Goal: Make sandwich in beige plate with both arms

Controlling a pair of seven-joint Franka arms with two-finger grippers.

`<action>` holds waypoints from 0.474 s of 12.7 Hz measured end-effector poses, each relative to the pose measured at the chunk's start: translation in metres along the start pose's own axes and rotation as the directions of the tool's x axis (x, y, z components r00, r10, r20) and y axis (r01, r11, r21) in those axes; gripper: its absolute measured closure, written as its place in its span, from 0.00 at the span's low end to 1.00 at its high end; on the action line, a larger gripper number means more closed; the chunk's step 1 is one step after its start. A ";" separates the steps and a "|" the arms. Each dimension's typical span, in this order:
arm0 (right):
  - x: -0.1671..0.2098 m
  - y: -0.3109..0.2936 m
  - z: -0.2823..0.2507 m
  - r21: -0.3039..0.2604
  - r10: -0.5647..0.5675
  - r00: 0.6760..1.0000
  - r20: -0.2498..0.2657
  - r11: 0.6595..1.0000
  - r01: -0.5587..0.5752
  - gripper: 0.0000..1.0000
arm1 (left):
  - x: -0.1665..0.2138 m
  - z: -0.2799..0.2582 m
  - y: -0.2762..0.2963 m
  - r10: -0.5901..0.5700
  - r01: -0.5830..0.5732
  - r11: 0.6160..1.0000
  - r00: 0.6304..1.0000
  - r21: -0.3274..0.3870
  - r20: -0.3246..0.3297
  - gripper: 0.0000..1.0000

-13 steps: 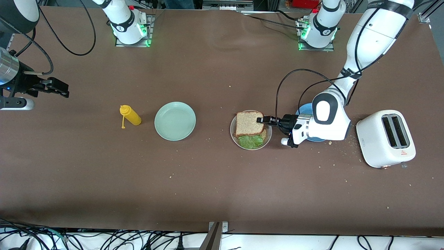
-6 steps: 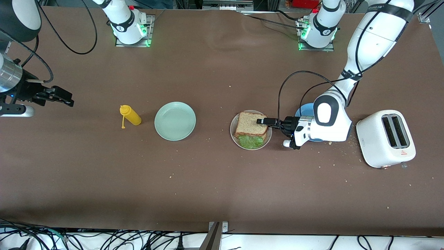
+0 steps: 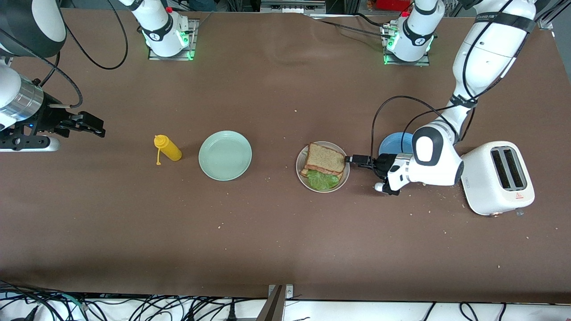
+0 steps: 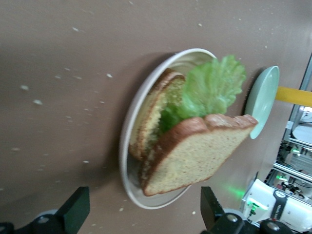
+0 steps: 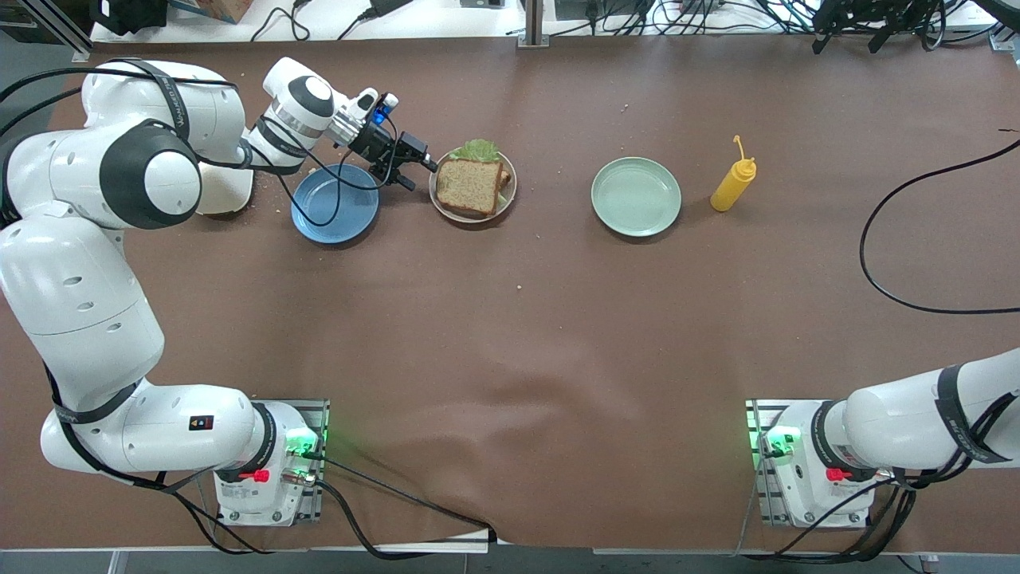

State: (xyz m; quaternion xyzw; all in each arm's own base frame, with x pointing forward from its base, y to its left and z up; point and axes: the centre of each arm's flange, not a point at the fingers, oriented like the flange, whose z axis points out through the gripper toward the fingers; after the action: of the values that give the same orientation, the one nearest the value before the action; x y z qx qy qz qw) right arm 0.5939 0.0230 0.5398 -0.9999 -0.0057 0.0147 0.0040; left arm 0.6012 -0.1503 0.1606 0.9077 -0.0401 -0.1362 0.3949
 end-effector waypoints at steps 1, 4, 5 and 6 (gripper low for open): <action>0.000 0.000 0.000 0.000 -0.001 1.000 0.002 1.000 0.001 0.00 | 0.003 -0.008 -0.003 0.007 -0.007 1.000 1.000 0.025 -0.005 0.00; 0.000 0.000 0.000 0.000 -0.002 1.000 0.004 1.000 0.002 0.00 | 0.019 -0.049 -0.005 0.046 -0.042 0.992 0.998 0.123 -0.031 0.00; 0.000 -0.001 0.000 0.000 -0.002 1.000 0.004 1.000 0.002 0.00 | 0.023 -0.072 -0.005 0.060 -0.055 0.988 0.998 0.143 -0.034 0.00; 0.000 -0.001 0.000 0.000 -0.003 1.000 0.004 1.000 0.003 0.00 | 0.025 -0.099 -0.004 0.068 -0.061 0.985 0.997 0.164 -0.033 0.00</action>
State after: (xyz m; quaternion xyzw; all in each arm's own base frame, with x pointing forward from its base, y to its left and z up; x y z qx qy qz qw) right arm 0.5934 0.0236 0.5394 -0.9998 -0.0070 0.0169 0.0039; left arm 0.6530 -0.0824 0.2166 0.9376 -0.0729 -0.1022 0.3243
